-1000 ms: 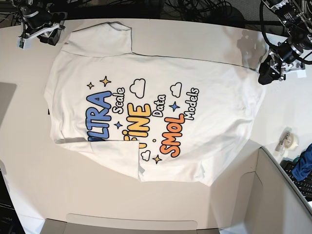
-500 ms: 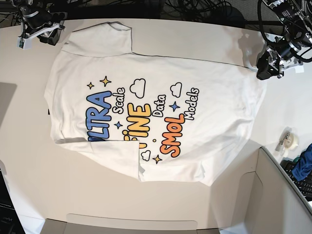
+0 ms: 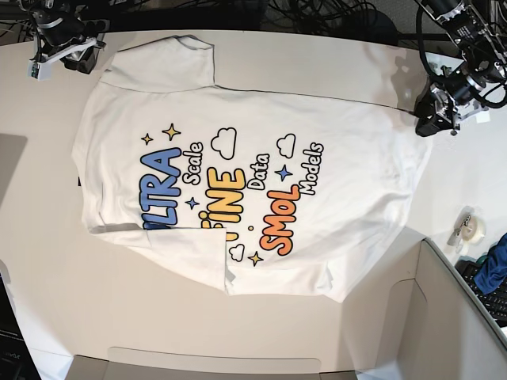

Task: Layout the t-shirt on the table in an organized manner, then fold the t-shirt properly

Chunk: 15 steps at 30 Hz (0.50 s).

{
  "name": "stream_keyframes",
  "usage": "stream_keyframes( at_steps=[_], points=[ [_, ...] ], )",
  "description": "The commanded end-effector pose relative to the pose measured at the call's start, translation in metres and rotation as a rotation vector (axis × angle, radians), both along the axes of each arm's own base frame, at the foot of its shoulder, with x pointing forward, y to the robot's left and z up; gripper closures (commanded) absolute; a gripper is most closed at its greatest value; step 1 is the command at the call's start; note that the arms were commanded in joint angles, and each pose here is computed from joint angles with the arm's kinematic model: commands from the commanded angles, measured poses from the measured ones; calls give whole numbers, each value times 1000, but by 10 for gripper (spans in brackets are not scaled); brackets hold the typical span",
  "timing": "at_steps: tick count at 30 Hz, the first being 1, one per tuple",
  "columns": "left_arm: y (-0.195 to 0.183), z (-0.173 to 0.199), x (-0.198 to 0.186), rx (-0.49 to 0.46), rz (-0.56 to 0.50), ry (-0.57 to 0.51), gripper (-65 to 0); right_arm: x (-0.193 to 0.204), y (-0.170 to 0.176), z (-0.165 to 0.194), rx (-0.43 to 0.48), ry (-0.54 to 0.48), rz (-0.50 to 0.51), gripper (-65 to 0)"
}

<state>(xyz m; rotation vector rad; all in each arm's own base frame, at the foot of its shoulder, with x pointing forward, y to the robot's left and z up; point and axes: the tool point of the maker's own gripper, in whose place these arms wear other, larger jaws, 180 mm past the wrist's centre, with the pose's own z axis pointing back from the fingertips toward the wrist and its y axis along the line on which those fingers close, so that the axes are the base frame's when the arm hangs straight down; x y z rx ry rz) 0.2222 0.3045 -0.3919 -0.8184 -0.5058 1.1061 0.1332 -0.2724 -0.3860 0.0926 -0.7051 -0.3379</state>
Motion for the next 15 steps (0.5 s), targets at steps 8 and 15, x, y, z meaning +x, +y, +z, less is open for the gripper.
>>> stream_keyframes(
  at_steps=[8, 15],
  points=[
    [-2, 19, 15, -84, 14, -47, -268, -2, -1, 3, -11, 1, 9, -204],
    [2, 32, 32, -76, 21, -101, -268, -1, -2, 4, -12, -2, 7, -204]
  ],
)
